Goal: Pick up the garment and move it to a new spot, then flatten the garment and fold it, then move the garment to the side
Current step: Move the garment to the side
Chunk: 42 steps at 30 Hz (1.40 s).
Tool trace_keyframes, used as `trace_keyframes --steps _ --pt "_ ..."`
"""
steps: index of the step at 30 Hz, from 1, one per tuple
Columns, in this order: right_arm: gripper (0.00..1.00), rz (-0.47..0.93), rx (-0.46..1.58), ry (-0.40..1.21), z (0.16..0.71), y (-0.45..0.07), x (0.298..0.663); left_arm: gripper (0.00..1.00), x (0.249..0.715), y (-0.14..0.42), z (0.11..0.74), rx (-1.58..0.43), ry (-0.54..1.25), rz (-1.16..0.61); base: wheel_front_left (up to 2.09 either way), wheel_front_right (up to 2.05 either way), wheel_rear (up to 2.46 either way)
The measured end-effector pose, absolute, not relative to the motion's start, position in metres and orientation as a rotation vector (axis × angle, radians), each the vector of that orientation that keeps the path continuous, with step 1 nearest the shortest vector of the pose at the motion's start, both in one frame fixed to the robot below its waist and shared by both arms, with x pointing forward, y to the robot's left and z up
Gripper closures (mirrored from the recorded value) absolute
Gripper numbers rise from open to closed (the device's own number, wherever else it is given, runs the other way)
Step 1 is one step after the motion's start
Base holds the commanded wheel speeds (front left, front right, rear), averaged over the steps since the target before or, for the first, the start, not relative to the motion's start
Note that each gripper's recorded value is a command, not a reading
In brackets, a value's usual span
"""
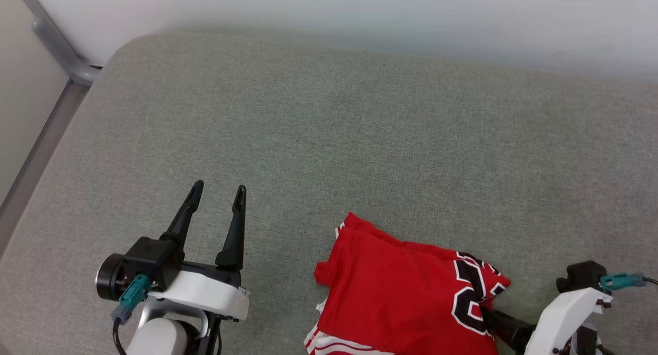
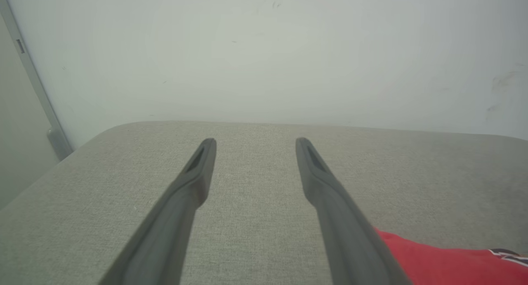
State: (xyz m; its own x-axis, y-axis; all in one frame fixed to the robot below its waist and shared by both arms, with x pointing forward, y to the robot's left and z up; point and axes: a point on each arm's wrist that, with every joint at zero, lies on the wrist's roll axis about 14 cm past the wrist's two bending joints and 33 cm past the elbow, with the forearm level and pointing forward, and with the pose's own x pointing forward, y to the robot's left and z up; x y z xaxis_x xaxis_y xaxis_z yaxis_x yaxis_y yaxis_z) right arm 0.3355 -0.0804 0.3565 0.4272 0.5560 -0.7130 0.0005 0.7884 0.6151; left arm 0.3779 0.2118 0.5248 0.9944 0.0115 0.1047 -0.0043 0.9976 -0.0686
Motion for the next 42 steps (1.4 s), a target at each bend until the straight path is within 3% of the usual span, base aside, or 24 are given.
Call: trace_keyframes --steps 1,2,3,5,16,24,32,42 --pt "0.00 0.383 0.603 1.102 0.355 -0.077 0.335 0.00 0.378 0.213 0.524 -0.066 -0.104 0.011 0.00 0.00 0.00" --pt "0.39 0.393 0.607 1.121 0.353 -0.074 0.333 0.00 0.378 0.213 0.523 -0.067 -0.103 0.012 0.00 0.00 0.00" --pt "0.66 0.402 0.613 1.132 0.352 -0.071 0.332 0.00 0.378 0.213 0.523 -0.070 -0.104 0.012 0.00 0.00 0.00" --pt "1.00 0.415 0.634 1.143 0.352 -0.066 0.331 0.00 0.378 0.211 0.523 -0.075 -0.105 0.010 0.00 0.00 0.00" --pt "1.00 0.403 0.518 0.969 0.382 -0.075 0.348 0.00 0.371 0.207 0.530 -0.055 -0.128 -0.012 0.00 0.00 0.00" --pt "1.00 0.205 0.295 0.853 0.402 -0.158 0.348 0.00 0.377 0.177 0.534 -0.059 -0.145 -0.103 0.00 0.00 0.00" --pt "1.00 -0.006 0.248 0.816 0.416 -0.235 0.328 0.00 0.399 0.124 0.541 -0.077 -0.171 -0.264 0.00 0.00 0.00" --pt "1.00 -0.229 0.157 0.689 0.440 -0.312 0.361 0.00 0.445 0.074 0.537 -0.098 -0.185 -0.422 0.00 0.00 0.00"
